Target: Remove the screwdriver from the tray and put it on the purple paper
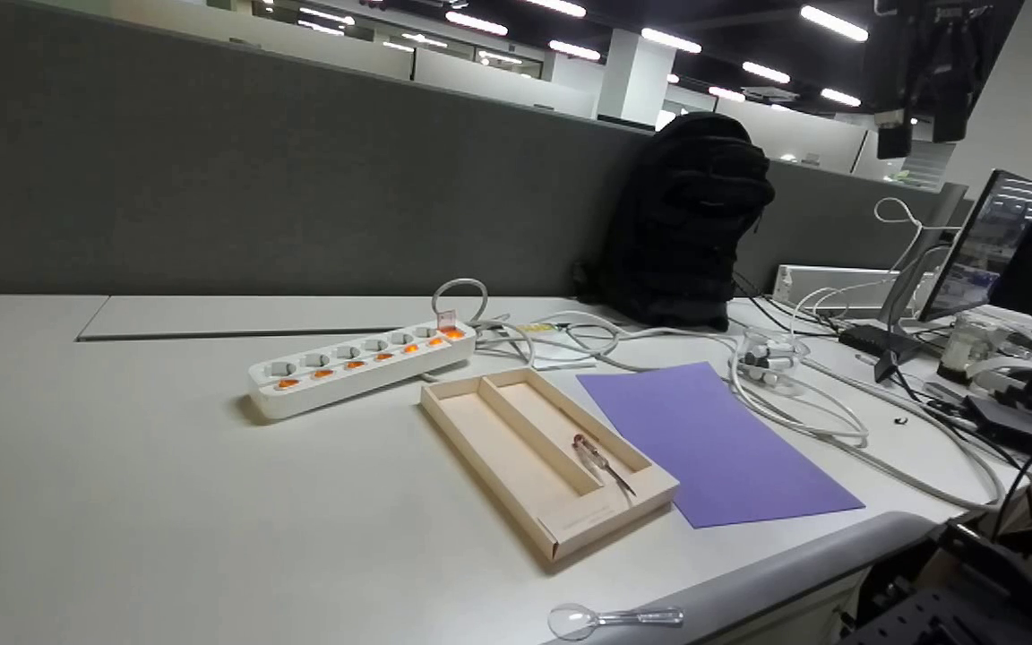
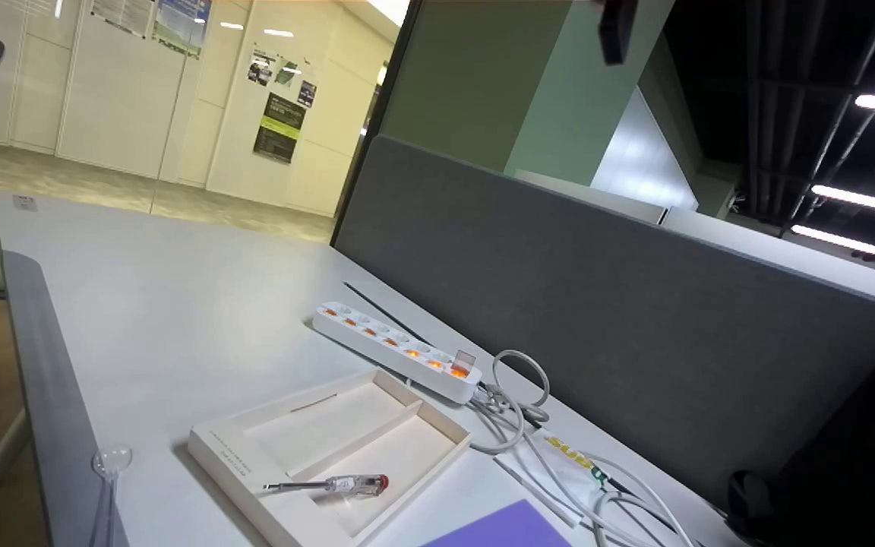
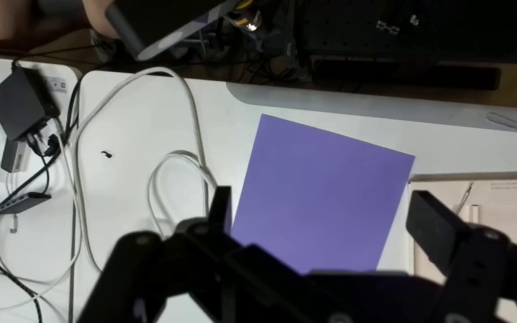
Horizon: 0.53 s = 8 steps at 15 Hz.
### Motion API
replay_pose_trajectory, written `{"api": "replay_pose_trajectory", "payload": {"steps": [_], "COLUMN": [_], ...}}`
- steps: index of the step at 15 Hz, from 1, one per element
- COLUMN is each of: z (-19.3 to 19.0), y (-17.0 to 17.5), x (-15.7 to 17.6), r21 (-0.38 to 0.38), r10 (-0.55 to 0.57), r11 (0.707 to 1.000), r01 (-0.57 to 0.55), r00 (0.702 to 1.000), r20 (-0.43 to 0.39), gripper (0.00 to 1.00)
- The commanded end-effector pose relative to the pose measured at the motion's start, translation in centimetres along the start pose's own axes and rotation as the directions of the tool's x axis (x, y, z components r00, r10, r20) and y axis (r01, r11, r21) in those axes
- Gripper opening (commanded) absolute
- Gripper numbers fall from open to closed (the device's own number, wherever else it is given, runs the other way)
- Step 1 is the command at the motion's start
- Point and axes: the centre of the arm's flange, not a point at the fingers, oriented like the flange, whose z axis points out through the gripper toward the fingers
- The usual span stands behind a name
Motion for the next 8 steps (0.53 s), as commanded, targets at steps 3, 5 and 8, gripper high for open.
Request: {"api": "replay_pose_trajectory", "payload": {"steps": [3,5,8], "z": [3.6,4.8,7.2], "y": [-5.2,-7.2,-10.2], "x": [3.1,4.1,5.1], "r21": [0.018,0.051,0.107], "r10": [0.056,0.113,0.176], "r11": [0.998,0.993,0.982], "r01": [-0.055,-0.105,-0.155], "r00": [0.99,0.973,0.957], "r20": [-0.126,-0.201,-0.231], "gripper": [1.0,1.0,1.0]}}
